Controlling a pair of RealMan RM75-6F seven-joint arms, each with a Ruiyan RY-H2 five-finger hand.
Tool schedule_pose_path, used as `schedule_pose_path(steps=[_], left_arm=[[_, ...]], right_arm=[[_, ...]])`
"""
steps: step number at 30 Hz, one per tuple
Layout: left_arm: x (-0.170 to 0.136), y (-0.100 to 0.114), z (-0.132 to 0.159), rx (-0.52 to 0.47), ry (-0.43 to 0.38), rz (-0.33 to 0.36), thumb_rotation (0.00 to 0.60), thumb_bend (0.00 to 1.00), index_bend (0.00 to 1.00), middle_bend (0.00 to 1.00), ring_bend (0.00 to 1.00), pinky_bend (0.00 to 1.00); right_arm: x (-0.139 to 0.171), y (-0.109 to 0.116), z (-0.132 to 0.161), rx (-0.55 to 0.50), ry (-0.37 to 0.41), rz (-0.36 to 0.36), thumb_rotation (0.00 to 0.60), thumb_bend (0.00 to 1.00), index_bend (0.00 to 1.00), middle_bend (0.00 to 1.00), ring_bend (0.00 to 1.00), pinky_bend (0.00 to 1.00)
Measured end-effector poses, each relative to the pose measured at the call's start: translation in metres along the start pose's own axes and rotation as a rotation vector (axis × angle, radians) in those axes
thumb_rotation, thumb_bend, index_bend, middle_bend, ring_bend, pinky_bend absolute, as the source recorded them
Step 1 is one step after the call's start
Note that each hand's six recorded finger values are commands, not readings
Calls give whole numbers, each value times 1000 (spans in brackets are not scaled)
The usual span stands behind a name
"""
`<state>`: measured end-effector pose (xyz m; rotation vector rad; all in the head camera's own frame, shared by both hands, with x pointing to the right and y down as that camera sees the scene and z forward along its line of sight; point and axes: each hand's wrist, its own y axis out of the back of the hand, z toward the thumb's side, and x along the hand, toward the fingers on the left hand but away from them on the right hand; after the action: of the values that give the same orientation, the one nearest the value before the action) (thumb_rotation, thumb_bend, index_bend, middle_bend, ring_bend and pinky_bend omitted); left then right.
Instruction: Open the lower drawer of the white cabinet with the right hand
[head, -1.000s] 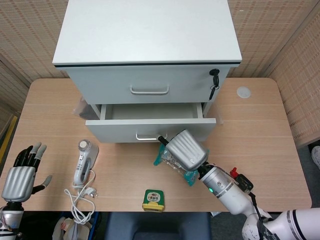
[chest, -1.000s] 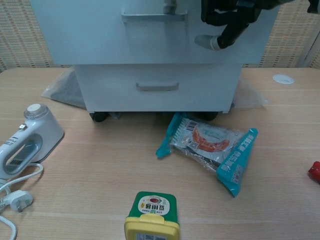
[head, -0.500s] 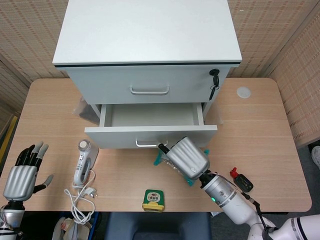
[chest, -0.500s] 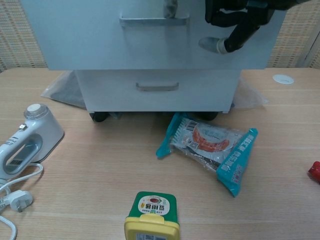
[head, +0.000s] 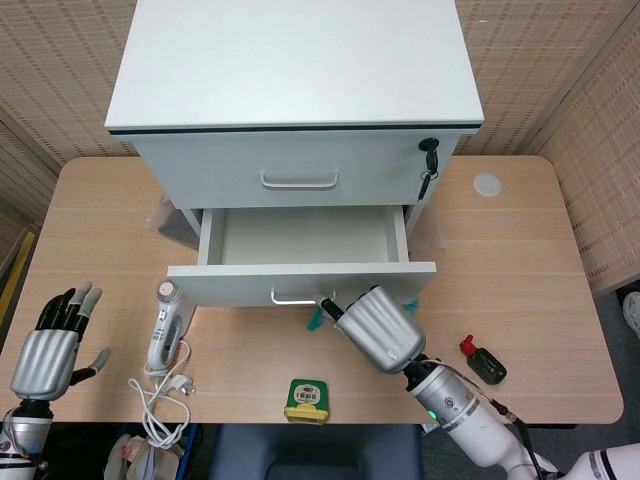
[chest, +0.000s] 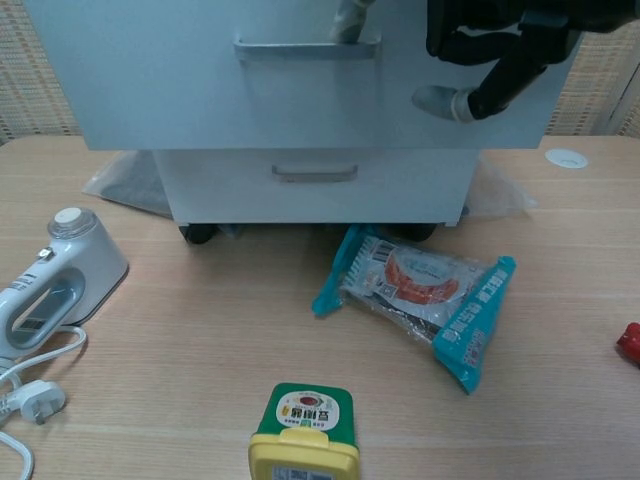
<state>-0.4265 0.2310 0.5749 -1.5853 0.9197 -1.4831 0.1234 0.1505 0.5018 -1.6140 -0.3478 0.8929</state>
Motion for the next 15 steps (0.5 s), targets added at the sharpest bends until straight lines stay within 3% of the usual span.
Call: schedule_pose_path(steps=[15], left_arm=[[1,-2,3,-2,-12,-5,600,249,0,0,0,92]], right_arm=[[18,2,14,13,45,-29,600,376,228,921,972,855]])
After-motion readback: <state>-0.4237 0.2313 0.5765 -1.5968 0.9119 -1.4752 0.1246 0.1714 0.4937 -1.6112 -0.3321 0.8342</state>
